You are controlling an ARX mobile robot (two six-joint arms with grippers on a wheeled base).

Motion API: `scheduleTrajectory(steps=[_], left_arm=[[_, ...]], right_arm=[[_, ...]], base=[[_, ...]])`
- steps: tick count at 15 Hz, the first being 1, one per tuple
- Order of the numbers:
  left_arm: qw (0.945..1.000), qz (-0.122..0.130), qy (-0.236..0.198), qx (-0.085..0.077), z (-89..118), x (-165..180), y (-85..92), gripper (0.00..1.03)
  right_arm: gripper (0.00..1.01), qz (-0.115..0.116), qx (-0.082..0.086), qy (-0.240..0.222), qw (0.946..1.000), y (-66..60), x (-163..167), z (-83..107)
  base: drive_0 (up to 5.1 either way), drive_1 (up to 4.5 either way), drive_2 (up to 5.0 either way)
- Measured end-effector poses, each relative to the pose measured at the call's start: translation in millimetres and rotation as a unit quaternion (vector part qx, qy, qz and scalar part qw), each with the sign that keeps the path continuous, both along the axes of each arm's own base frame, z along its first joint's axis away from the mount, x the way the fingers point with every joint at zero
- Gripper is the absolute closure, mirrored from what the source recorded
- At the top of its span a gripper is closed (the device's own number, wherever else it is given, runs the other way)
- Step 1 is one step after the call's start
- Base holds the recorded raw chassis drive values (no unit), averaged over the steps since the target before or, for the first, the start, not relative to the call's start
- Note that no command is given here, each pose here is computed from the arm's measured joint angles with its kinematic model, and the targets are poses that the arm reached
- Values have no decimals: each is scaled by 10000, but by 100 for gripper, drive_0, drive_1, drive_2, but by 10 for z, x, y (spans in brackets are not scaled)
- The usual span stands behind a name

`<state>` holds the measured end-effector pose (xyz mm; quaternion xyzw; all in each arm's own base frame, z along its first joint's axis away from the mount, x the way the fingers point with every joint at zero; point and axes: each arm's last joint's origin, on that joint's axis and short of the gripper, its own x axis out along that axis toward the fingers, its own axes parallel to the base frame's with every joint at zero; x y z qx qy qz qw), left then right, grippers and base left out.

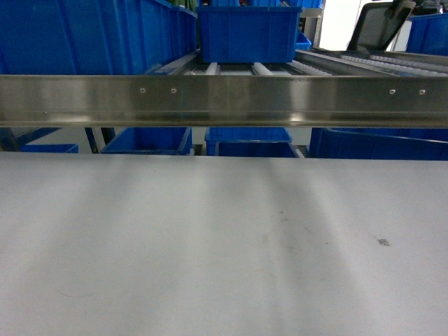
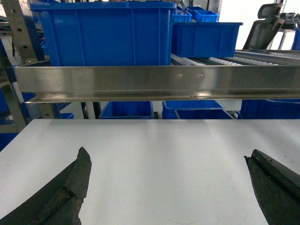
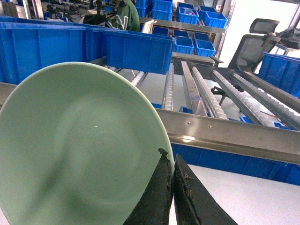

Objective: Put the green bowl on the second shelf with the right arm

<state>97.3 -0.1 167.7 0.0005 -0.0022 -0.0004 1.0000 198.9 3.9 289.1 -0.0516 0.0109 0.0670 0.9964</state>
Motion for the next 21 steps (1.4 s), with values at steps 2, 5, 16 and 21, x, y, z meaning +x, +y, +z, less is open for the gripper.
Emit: scheduleTrajectory(steps=[2, 5, 16, 21], left_arm=[[10000, 4, 2, 0, 0, 0, 0, 5], [10000, 2, 10, 0, -2, 0, 0, 5], [10000, 2, 11, 0, -2, 0, 0, 5], [10000, 6, 17, 0, -3, 0, 0, 5]], right_arm=[[99, -2, 0, 2, 10000, 0, 0, 0], [99, -2, 0, 4, 10000, 0, 0, -1], [99, -2, 2, -19, 10000, 0, -11, 6], [99, -2, 0, -4, 10000, 0, -7, 1]], base=[[-495, 250, 250], [-494, 217, 277], [-489, 150, 334], [-489, 152, 333]])
